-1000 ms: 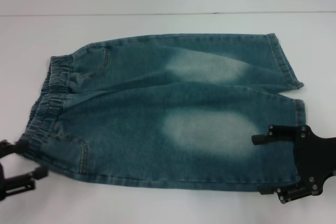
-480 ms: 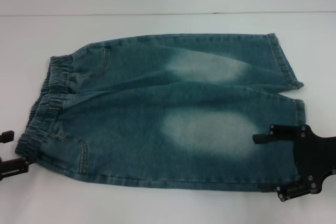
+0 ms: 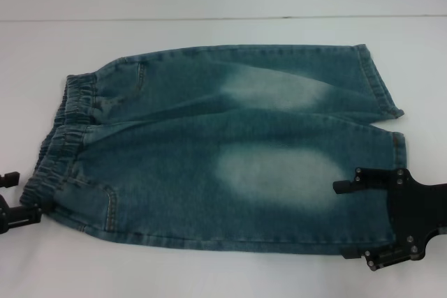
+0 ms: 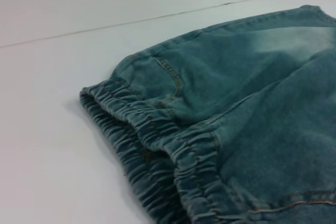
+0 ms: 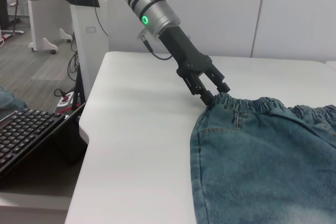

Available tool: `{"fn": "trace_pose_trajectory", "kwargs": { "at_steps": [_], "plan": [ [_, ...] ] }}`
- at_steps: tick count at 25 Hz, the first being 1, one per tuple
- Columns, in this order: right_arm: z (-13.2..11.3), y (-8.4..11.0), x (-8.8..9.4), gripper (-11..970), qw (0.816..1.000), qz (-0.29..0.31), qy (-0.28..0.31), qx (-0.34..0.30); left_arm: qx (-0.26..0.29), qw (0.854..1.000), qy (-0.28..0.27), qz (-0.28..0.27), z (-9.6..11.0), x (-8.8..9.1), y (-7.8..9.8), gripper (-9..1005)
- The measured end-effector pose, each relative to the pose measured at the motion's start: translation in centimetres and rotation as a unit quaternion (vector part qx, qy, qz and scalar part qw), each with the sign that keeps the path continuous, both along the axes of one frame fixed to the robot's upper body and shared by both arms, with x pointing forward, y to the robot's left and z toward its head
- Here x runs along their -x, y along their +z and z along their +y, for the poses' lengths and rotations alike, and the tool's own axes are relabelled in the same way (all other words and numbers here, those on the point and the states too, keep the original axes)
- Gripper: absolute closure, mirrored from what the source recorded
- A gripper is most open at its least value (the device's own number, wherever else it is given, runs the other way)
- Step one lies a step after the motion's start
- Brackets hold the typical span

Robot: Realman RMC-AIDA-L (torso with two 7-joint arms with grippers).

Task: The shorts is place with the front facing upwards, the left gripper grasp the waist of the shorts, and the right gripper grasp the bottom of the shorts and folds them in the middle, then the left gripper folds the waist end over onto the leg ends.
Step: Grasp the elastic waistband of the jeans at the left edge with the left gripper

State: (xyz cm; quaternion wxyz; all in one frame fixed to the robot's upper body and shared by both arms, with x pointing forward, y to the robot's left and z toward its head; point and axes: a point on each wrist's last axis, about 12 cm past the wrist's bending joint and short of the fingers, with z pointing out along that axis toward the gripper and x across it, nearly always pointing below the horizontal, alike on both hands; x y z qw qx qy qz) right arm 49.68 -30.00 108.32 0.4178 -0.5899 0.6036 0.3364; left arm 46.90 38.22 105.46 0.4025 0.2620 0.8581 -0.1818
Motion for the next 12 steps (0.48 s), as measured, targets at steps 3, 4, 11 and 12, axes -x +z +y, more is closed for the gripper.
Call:
{"fn": "trace_pose_trajectory", "kwargs": {
  "at_steps": [3,4,11,12],
  "plan": [
    [0.00,0.00,0.00,14,1.000,0.000,0.000,0.000,-0.004,1.000,0.004,0.005,0.07,-0.10,-0.06,189],
    [-0.02,0.01,-0.01,14,1.000,0.000,0.000,0.000,-0.004,1.000,0.002,0.009,0.02,-0.10,-0.11,193],
    [-0.09,0.03,-0.02,14,1.000,-0.002,-0.002,-0.001,0.005,0.999,-0.027,0.027,-0.52,0.21,-0.03,214],
    [-0.09,0.03,-0.01,14,1.000,-0.002,-0.003,-0.001,0.007,0.999,-0.029,0.026,-0.54,0.25,0.02,217]
  ]
}}
